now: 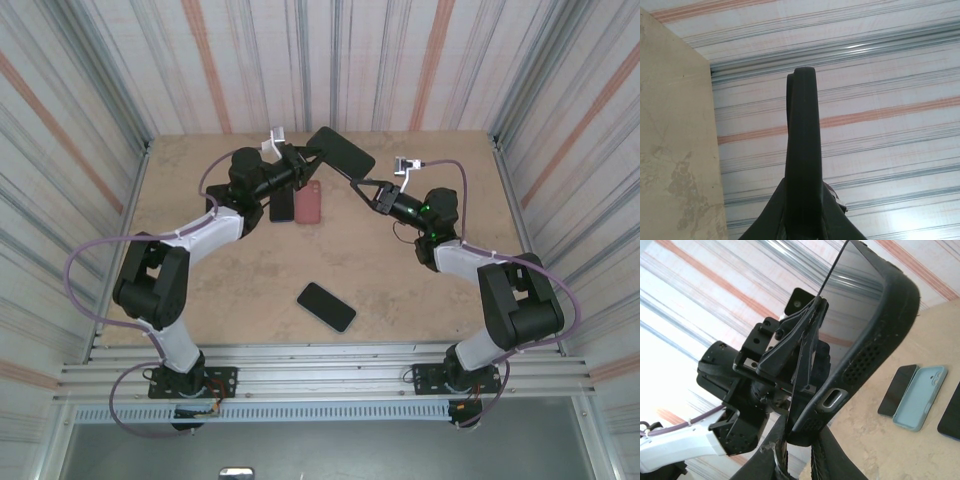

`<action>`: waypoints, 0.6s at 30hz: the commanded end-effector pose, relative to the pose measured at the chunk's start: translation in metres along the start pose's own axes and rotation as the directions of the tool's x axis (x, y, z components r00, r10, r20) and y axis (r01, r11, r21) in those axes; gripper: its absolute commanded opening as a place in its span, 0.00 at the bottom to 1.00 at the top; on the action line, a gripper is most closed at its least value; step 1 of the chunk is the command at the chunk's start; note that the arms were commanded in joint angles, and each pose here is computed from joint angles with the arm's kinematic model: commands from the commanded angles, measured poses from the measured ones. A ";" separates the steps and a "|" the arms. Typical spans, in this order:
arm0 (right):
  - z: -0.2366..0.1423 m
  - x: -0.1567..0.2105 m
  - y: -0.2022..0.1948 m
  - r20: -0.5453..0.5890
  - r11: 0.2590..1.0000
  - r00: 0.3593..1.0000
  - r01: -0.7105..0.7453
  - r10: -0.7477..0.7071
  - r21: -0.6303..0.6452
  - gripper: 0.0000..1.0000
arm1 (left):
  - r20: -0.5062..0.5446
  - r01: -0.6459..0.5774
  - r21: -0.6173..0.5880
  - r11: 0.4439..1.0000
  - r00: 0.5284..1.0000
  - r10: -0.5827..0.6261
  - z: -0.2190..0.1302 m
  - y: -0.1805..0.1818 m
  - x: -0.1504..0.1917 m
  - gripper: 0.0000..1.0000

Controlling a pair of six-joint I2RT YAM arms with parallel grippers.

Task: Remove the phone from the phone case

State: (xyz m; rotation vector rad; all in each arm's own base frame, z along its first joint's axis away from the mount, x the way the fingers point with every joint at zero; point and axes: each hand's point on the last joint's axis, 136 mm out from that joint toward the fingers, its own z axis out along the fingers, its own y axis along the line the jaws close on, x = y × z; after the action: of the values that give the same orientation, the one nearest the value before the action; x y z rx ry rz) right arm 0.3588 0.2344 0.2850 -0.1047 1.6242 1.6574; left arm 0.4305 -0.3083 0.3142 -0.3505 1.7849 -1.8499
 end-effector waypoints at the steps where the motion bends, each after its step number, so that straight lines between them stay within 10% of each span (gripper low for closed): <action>1: -0.001 -0.012 -0.008 0.016 0.997 0.997 0.071 -0.071 0.030 0.09 | -0.033 -0.017 0.119 0.993 0.999 0.021 -0.001 -0.040 0.008 0.05; 18: -0.008 -0.007 -0.050 -0.072 0.968 0.985 0.168 -0.157 0.189 0.05 | -0.122 0.055 0.195 0.979 0.992 -0.031 0.001 -0.066 0.028 0.01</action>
State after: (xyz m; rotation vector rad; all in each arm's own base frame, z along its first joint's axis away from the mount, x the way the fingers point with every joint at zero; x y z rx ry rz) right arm 0.3686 0.2303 0.2730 -0.2642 1.6655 1.4852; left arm 0.4336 -0.3089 0.3137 -0.4502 1.7766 -1.9176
